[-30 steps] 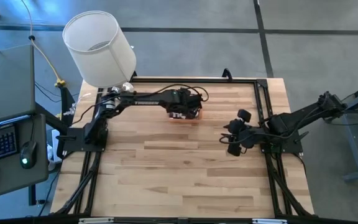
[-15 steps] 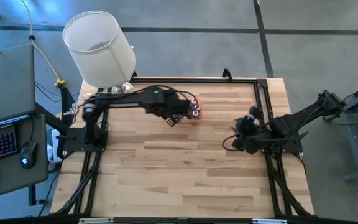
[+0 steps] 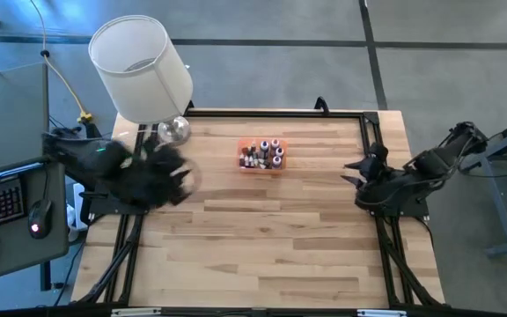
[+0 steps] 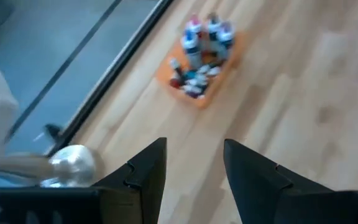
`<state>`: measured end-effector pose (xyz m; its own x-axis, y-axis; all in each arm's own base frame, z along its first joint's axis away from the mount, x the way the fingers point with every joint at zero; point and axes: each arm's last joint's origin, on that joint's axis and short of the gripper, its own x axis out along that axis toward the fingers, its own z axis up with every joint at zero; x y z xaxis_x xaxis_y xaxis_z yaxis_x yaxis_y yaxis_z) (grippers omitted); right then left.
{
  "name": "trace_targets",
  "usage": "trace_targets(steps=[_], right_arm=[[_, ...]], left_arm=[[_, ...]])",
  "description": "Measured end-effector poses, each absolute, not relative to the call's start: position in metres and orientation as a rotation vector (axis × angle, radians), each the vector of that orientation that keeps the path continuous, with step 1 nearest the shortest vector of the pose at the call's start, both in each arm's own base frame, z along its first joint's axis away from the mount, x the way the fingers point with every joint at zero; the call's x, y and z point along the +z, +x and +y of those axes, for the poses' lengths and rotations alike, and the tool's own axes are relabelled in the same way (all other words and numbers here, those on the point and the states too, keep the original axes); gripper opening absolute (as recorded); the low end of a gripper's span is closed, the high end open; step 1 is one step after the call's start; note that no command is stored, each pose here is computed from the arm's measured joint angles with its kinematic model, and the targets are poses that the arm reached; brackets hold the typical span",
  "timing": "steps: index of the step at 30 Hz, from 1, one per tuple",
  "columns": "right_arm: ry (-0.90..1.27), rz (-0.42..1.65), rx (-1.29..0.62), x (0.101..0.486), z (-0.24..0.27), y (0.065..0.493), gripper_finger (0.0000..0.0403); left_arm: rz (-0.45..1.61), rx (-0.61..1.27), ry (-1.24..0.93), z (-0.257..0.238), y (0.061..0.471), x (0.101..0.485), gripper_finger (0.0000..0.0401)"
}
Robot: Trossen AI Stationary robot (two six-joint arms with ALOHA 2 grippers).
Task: Pick & Place food coloring
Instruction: Return To Home Position
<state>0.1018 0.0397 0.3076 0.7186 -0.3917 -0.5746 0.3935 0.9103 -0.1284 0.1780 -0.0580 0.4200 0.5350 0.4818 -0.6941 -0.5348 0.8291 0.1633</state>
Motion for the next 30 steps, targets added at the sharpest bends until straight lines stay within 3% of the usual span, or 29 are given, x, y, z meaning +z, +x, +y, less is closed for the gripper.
trace_targets(steps=[5,14,24,30], right_arm=[[-0.100,0.558,-0.307,0.305,0.049,0.099,0.0149],[-0.062,0.406,-0.021,0.267,0.053,0.086,0.0149],[-0.020,0.112,0.218,0.270,0.034,0.059,0.0149],[-0.035,-0.008,0.211,0.252,0.035,0.060,0.0149]], left_arm=[[0.715,0.460,-0.075,-0.063,0.131,0.370,0.0156],[0.429,0.441,-0.141,-0.036,0.088,0.279,0.0156],[0.012,0.242,-0.090,-0.031,0.080,0.245,0.0156],[-0.032,0.214,-0.078,-0.032,0.080,0.217,0.0156]])
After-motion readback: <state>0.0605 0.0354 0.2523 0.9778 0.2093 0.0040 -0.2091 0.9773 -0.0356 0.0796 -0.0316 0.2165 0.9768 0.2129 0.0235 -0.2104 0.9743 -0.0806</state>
